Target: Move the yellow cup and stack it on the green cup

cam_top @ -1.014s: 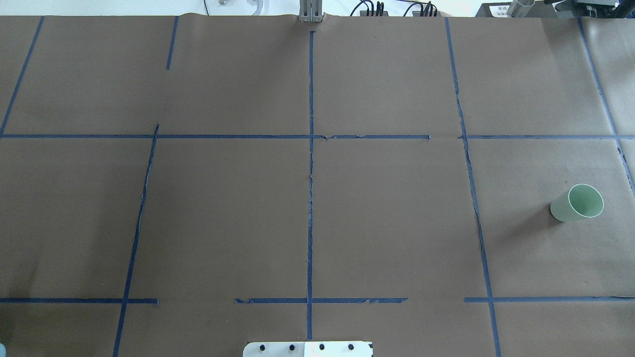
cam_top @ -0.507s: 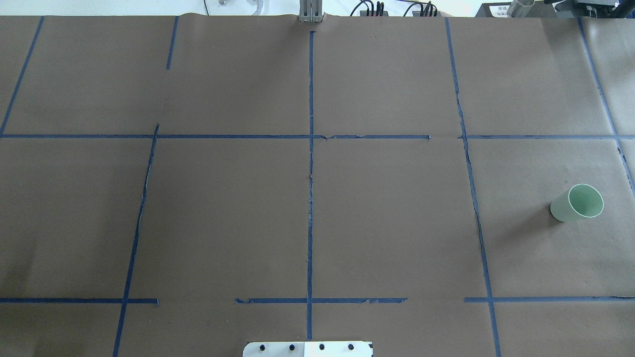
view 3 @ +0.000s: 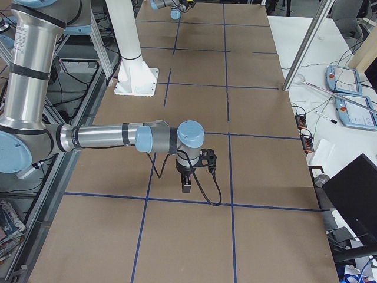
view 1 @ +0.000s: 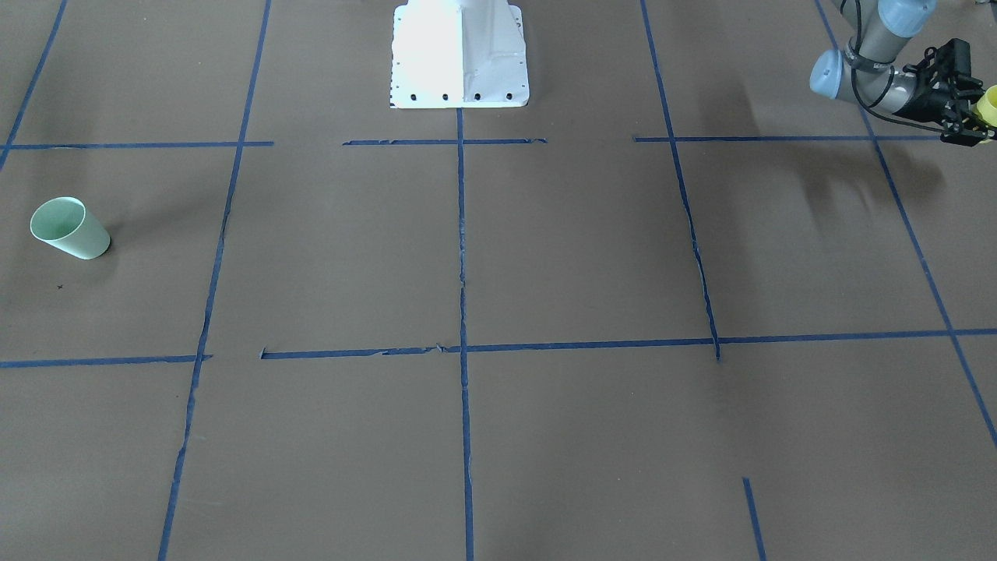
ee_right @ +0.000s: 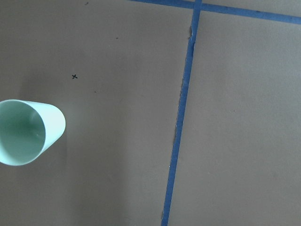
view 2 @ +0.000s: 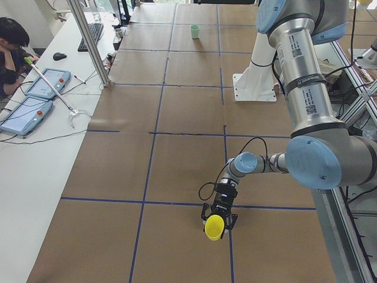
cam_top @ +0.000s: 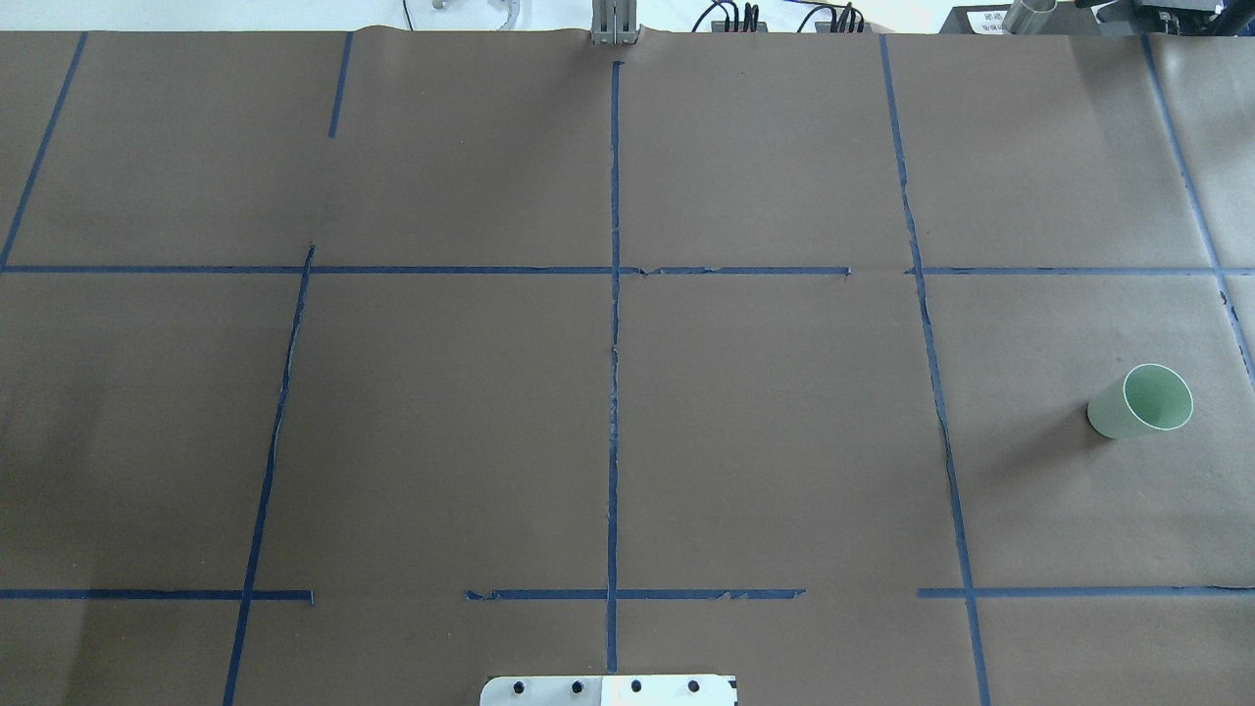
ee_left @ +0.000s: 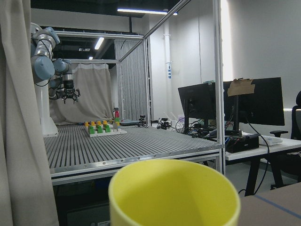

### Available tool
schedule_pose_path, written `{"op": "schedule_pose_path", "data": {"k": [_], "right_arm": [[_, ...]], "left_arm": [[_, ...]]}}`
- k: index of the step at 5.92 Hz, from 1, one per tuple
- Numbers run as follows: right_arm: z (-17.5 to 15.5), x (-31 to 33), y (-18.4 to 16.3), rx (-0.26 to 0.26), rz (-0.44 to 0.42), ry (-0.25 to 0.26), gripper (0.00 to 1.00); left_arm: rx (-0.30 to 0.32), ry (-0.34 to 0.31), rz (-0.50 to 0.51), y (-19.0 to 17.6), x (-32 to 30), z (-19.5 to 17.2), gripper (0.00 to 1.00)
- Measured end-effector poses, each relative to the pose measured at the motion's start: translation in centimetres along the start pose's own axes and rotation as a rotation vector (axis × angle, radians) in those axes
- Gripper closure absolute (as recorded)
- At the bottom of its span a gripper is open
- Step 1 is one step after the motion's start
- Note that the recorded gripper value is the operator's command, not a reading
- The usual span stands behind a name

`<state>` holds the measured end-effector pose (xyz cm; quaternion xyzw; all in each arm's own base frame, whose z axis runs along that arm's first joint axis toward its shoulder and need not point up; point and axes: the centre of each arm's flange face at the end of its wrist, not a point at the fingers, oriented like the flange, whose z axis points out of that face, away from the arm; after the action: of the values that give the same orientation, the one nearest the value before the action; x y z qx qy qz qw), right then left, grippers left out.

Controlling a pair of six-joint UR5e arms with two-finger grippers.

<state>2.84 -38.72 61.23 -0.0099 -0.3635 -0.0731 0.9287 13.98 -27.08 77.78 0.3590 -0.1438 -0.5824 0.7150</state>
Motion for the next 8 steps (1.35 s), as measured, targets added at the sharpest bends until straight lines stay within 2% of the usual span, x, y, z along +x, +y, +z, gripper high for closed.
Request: {"op": "schedule_pose_path", "data": {"k": [2,4,5,6,7,8], "right_arm": [[0.2,0.0,0.0,-0.003,0.004,-0.021,0.00],[0.3,0.0,0.0,-0.005,0.006,-0.030,0.00],[0.4,0.0,0.0,-0.005,0.007,-0.030,0.00],[0.3,0.0,0.0,-0.005,0.007,-0.031,0.00],[0.3,0.0,0.0,-0.004,0.006,-0.031,0.00],[0.3,-0.1,-0.1,-0.003,0.005,-0.032,0.00]], "left_arm": [[-0.093,0.092,0.058,-4.7,7.3,1.2,0.41],[-0.167,0.275,0.186,-9.4,11.4,1.9,0.47],[-0.213,0.392,0.216,-11.4,13.0,1.6,0.47],[-0.303,0.535,0.213,-13.2,13.9,0.8,0.53],[-0.364,0.716,0.201,-15.2,15.3,-1.0,0.60],[-0.380,0.872,0.173,-17.0,17.5,-3.5,0.60]]}}
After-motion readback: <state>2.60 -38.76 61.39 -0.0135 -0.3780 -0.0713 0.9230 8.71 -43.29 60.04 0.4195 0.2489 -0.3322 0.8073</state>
